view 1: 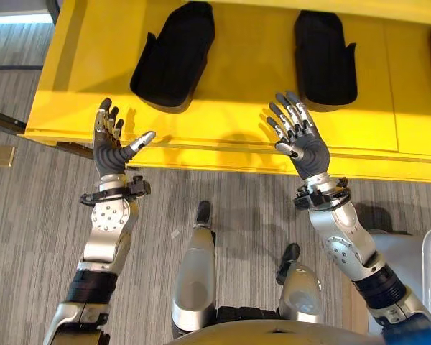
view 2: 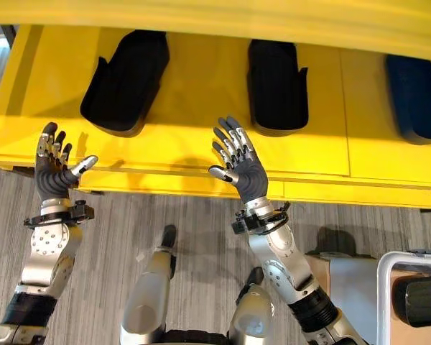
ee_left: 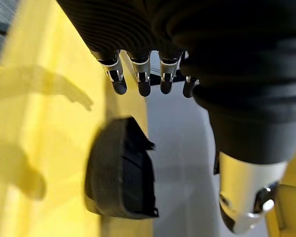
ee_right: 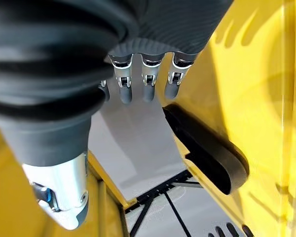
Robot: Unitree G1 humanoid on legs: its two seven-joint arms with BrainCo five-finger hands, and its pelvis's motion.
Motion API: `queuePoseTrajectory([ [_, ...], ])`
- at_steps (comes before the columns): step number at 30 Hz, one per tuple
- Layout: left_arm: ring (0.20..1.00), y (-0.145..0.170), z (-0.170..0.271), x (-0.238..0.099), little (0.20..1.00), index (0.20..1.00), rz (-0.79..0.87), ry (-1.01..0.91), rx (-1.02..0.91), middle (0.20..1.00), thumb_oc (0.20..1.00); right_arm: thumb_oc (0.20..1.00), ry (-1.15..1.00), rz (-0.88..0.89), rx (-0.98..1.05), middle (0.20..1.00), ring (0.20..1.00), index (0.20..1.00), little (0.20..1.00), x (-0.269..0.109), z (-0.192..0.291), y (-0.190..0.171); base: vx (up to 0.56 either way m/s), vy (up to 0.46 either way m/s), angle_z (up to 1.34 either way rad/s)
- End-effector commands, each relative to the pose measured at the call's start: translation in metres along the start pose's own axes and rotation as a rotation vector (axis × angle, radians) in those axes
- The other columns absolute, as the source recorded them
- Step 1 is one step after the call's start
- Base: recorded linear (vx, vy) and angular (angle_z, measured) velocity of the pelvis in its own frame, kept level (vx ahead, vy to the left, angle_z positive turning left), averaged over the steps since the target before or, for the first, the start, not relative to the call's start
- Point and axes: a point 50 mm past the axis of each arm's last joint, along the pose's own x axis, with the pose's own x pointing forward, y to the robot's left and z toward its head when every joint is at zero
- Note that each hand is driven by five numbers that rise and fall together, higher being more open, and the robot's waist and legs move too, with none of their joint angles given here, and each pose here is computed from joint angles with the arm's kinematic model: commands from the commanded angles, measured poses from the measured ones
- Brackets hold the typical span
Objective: Move parts from the plastic box to the shelf.
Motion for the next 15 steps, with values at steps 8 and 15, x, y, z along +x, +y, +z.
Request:
queuePoseTrajectory([
  [8, 1.000, 0.024, -0.007, 0.019, 1.000, 1.000, 0.253, -0.010, -0.089, 1.000, 1.000, 1.000, -0.091, 0.093, 0.098, 1.000, 1.000, 1.000, 1.000, 0.005, 0.013, 0.021, 0.01, 0.005, -0.07],
  [15, 1.000, 0.037, -0.010, 0.031, 1.000, 1.000, 0.386, -0.005, -0.119, 1.000, 1.000, 1.000, -0.066, 0.093, 0.133, 1.000, 1.000, 1.000, 1.000, 0.001, 0.008, 0.023, 0.00, 0.005, -0.03],
])
